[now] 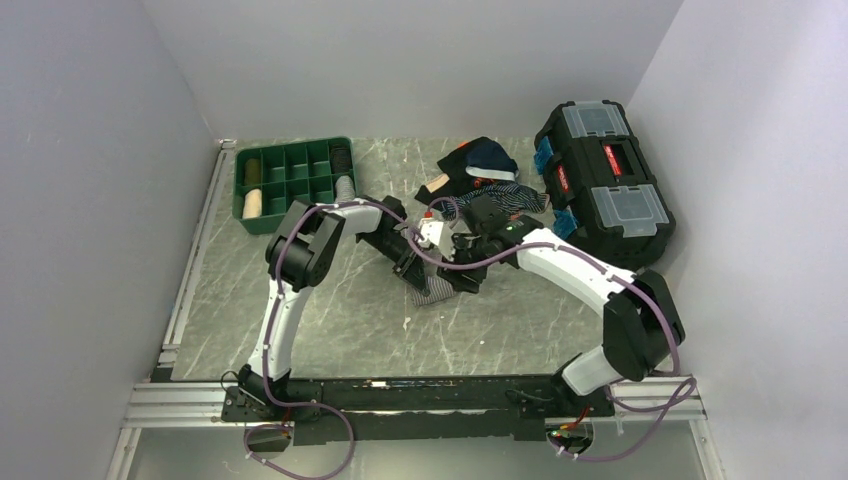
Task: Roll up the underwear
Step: Roll the underwear to the center of the board.
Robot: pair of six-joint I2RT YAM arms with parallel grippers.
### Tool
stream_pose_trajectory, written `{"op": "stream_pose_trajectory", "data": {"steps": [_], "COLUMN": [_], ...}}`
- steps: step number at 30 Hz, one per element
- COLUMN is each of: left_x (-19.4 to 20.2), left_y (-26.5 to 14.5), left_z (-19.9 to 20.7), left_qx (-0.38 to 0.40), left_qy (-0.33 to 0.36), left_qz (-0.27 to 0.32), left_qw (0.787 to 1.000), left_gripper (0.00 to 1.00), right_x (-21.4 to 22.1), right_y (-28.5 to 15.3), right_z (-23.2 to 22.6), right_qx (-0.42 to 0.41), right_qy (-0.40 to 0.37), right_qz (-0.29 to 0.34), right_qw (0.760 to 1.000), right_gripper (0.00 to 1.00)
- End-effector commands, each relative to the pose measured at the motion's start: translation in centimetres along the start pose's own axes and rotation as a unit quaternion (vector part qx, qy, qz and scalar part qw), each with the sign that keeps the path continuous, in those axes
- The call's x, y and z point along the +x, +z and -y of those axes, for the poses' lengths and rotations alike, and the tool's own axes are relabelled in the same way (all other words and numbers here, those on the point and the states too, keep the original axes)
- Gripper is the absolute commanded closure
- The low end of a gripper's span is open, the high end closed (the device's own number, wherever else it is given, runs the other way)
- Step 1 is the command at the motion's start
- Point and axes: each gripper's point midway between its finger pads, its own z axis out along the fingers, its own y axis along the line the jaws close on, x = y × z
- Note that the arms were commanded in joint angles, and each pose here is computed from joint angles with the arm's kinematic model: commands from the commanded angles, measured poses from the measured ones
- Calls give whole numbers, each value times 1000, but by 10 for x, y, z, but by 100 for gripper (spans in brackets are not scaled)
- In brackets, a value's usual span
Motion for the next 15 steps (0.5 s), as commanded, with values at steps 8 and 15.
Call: {"op": "stream_pose_trajectory", "data": {"steps": [8,15], "left_x": [36,36], "left_y": [3,3], "left_z": [-48,-48], "left_qx": [-75,-72], "left_qy": [-37,-38], "left_qz": [-61,-61], "left_qw": [995,995], "left_gripper": [100,100], "right_x": [-13,-8], "right_y": [37,62], "right_z": [-1,-6], "right_qx": [38,32], "right_qy": [-103,-135], "right_qz": [-38,-67], "right_qw": [993,988], "right_gripper": [37,35]}}
